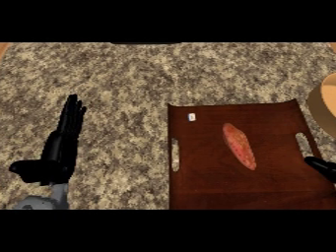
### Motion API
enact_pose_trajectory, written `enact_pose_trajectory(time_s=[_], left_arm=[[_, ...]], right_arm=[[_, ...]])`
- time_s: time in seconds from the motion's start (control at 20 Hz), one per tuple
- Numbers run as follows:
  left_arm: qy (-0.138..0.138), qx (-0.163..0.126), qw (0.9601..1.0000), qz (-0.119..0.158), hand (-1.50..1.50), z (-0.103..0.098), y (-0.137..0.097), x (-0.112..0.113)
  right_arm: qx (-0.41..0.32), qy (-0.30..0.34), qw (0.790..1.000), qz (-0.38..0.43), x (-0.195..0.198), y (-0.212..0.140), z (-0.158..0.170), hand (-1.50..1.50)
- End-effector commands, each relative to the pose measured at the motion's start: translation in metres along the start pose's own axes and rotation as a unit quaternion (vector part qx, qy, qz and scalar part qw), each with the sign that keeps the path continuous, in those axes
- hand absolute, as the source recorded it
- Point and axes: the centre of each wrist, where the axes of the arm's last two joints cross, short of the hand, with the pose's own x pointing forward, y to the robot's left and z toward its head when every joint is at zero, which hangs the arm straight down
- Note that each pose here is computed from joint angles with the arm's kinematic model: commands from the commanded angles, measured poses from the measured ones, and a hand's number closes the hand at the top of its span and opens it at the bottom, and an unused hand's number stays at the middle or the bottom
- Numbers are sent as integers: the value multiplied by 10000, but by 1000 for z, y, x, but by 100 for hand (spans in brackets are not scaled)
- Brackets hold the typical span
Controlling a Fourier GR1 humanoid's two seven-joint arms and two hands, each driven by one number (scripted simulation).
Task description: Pick the sweet potato from the tray and place it in the pot
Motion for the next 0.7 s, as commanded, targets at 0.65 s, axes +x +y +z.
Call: enact_pose_trajectory(time_s=[0.65], left_arm=[[-43,-20,10000,-45,0,12,-4,-13]], right_arm=[[3088,1422,9091,2408,60,-22,7,-150]])
